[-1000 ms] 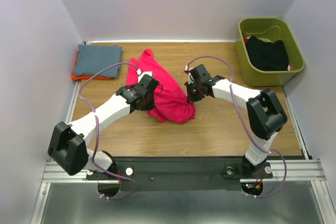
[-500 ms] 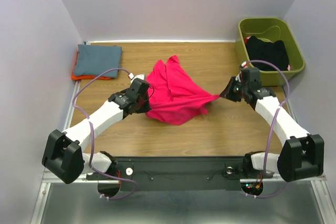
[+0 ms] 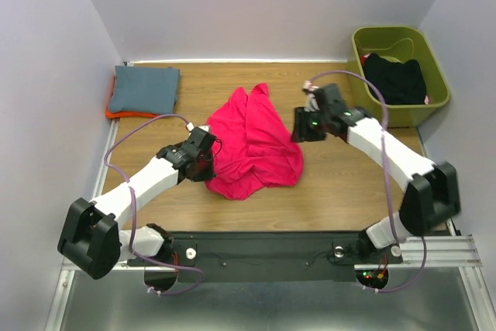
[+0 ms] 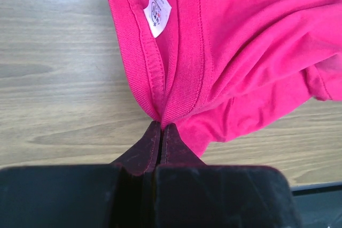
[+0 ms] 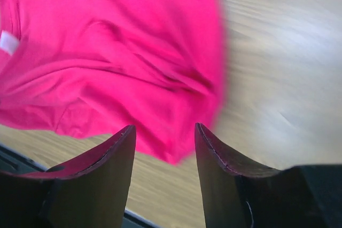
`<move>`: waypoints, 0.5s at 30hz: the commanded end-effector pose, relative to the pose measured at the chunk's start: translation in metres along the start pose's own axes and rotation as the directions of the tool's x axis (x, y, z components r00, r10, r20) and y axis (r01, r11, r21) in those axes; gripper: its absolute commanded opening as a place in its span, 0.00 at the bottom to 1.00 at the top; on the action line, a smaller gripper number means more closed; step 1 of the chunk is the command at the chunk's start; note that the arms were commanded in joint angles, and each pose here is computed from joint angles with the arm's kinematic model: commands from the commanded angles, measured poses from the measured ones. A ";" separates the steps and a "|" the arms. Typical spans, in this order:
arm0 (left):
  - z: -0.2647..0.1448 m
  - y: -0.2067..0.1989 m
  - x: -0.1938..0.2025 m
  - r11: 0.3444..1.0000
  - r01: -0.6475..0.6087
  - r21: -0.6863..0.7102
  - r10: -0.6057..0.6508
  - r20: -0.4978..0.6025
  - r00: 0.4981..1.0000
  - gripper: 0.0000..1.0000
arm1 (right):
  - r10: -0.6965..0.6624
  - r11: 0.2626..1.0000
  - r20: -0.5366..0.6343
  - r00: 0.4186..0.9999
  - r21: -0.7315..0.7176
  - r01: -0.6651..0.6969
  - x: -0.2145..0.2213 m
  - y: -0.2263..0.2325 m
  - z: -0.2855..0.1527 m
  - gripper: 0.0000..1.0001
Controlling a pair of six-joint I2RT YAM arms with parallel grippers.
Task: Fold and stack the t-shirts
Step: Flatten the tshirt out
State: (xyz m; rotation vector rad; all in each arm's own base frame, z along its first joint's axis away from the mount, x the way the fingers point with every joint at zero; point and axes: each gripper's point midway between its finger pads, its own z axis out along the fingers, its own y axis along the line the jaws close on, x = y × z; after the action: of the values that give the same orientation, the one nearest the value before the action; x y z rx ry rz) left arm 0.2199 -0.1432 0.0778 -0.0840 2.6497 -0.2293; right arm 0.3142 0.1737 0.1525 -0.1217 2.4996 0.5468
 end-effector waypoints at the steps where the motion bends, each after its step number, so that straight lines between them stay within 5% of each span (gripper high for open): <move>1: -0.003 0.001 0.004 1.000 0.006 0.015 -0.006 -0.001 1.000 0.00 | -0.229 0.973 -0.061 0.972 -0.040 0.227 0.001 0.049 0.038 0.54; 7: -0.001 -0.008 0.004 0.998 0.024 0.062 -0.024 0.005 1.000 0.00 | -0.437 0.898 -0.087 0.895 -0.099 0.429 0.009 0.108 0.093 0.50; 15: 0.000 -0.010 0.008 0.996 0.023 0.086 -0.023 -0.003 1.000 0.00 | -0.602 0.798 -0.085 0.794 -0.079 0.597 0.007 0.121 0.126 0.46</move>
State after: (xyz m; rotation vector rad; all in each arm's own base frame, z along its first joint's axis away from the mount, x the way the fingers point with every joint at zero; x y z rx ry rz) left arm 0.2147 -0.1513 0.0718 -0.0827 2.6615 -0.3022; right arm 0.3237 0.3320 0.0758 -0.8642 2.4941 0.4157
